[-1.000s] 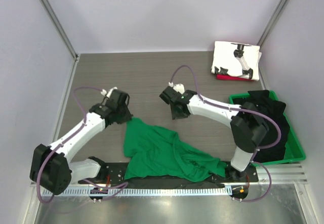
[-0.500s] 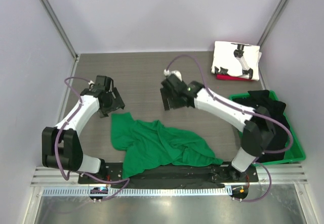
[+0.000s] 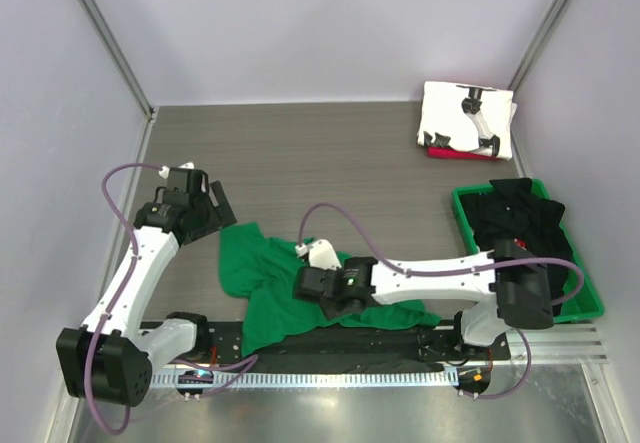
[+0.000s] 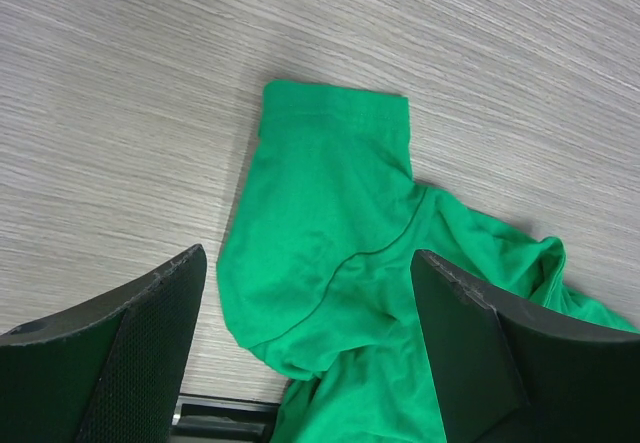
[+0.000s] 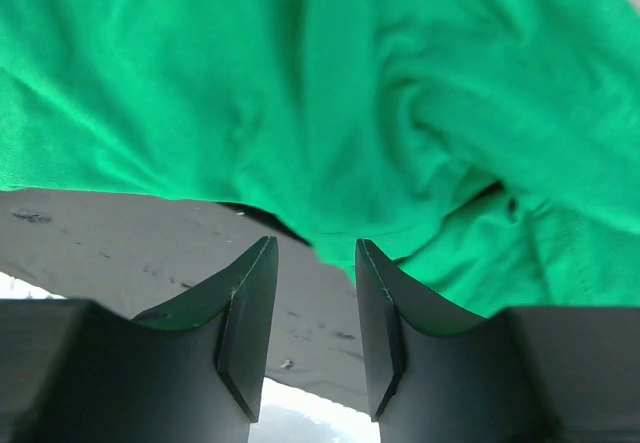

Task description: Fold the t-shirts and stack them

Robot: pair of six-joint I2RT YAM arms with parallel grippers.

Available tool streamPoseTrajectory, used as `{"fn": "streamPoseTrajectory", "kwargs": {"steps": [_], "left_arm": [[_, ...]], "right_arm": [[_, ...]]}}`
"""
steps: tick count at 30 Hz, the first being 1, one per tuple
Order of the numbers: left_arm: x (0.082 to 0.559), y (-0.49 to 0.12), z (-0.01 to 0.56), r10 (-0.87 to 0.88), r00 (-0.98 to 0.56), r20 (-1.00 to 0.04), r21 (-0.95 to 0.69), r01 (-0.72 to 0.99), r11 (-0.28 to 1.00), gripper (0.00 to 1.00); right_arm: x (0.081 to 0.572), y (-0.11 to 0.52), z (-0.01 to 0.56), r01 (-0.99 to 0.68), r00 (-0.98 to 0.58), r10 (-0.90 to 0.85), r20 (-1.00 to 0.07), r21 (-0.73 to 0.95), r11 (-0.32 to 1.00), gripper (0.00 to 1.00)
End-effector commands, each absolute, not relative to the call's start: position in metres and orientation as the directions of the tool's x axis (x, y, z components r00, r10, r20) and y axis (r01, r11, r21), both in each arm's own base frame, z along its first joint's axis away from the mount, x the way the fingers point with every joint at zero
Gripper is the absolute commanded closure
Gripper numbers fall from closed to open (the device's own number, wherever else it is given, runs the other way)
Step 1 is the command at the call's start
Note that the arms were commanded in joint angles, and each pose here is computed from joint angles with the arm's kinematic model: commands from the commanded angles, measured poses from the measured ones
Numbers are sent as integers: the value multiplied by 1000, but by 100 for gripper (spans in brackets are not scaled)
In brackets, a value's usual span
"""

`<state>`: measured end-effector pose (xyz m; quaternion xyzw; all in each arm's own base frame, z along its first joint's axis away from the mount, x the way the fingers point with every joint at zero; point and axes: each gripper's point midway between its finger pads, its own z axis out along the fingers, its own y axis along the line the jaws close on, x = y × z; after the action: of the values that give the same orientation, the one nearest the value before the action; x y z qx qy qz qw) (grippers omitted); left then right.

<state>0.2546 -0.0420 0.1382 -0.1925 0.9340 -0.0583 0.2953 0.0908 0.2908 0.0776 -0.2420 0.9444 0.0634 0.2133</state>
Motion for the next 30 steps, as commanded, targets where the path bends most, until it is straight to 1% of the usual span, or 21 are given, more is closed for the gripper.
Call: {"fn": "streamPoseTrajectory", "kwargs": {"steps": [1, 2, 4, 6, 7, 13, 24, 25, 28, 29, 30], "left_arm": [[254, -41, 137, -374, -757, -536, -210, -309, 928, 16], [254, -42, 137, -374, -758, -535, -211, -308, 928, 16], [254, -42, 136, -369, -763, -530, -207, -306, 929, 17], [253, -42, 137, -367, -762, -533, -203, -306, 930, 17], [254, -43, 138, -364, -758, -540, -206, -300, 931, 17], [253, -44, 141, -359, -751, -554, -208, -292, 933, 17], [253, -45, 141, -356, -754, -553, -210, -287, 934, 17], [253, -45, 141, -356, -752, -554, -212, -286, 934, 17], [253, -46, 140, -355, -755, -551, -210, -286, 935, 17], [254, -46, 140, -355, -755, -551, -210, -286, 935, 17], [253, -46, 140, -355, -756, -550, -210, -286, 935, 17]], "right_arm": [[89, 301, 86, -440, -770, -423, -478, -83, 894, 58], [91, 301, 86, -427, -755, -430, -495, -126, 896, 58], [84, 304, 80, -445, -738, -487, -467, -205, 872, 58], [84, 305, 76, -438, -729, -503, -464, -248, 864, 58], [82, 299, 67, -435, -728, -528, -437, -301, 849, 57], [91, 281, 58, -391, -716, -561, -416, -427, 815, 53], [100, 278, 62, -377, -688, -594, -416, -495, 783, 50], [99, 278, 61, -378, -687, -597, -414, -497, 781, 51], [101, 277, 60, -375, -685, -599, -414, -504, 778, 56], [101, 276, 60, -374, -682, -600, -417, -506, 777, 62], [102, 277, 63, -371, -681, -595, -426, -500, 783, 65]]}}
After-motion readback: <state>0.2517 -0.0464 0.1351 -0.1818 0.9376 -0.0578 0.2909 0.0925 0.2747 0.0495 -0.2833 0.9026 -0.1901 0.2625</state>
